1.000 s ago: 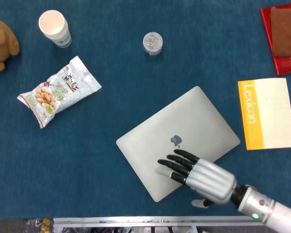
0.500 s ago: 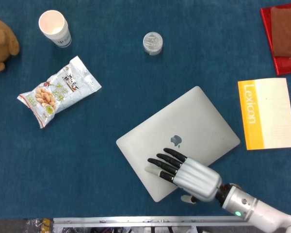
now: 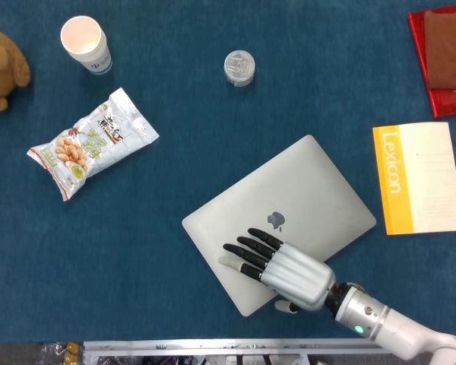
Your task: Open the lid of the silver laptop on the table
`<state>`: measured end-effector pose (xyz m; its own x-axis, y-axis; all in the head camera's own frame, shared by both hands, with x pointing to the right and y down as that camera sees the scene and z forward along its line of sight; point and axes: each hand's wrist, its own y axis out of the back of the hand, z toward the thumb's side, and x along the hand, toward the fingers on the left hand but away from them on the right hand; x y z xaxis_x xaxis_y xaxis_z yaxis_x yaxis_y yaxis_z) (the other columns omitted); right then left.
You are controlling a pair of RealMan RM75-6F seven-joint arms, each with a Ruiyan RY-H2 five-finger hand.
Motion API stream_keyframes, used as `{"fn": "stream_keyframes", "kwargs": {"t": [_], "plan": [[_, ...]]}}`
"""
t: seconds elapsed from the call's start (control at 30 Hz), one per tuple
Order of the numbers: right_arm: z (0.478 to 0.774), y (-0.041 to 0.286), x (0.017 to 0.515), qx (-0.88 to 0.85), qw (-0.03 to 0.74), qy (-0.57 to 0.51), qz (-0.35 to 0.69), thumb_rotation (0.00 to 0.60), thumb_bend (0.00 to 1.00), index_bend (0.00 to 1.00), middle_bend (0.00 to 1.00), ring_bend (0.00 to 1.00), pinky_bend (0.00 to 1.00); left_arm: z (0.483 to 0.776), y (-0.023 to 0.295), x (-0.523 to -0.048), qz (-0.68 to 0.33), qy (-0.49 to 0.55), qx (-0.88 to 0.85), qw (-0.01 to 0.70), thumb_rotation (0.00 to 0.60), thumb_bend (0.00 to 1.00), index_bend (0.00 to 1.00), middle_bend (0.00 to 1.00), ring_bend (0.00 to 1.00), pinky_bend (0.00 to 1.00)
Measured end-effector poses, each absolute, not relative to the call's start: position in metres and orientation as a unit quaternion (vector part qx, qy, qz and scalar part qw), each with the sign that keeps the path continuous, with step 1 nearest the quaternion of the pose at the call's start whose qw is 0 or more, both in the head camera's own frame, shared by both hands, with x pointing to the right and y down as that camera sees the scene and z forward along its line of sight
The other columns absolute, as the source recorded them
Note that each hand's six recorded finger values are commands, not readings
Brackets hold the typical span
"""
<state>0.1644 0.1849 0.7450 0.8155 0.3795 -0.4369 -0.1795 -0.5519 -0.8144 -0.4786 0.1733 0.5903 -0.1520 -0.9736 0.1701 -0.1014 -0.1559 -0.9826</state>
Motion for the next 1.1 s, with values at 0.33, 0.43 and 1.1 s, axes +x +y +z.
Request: {"fn": "stream_keyframes", "kwargs": {"t": [0.33, 0.43, 1.1], "plan": [[0.753, 0.182, 0.161, -0.825, 0.471, -0.059, 0.305, 0.600, 0.10, 0.00, 0.00, 0.00, 0.06, 0.592, 0.173, -0.481, -0.556, 0.517, -0.521, 0.390, 0.600, 0.11, 0.02, 0.00, 0.00, 0.02], [0.755, 0.181, 0.160, -0.824, 0.472, -0.060, 0.307, 0.600, 0.15, 0.00, 0.00, 0.00, 0.06, 0.592, 0.173, -0.482, -0.555, 0.517, -0.520, 0.391, 0.600, 0.11, 0.02, 0.00, 0.00, 0.02], [0.770, 0.159, 0.141, -0.810, 0.481, -0.078, 0.327, 0.600, 0.32, 0.00, 0.00, 0.00, 0.06, 0.592, 0.175, -0.487, -0.558, 0.521, -0.516, 0.389, 0.600, 0.11, 0.02, 0.00, 0.00, 0.02]]}}
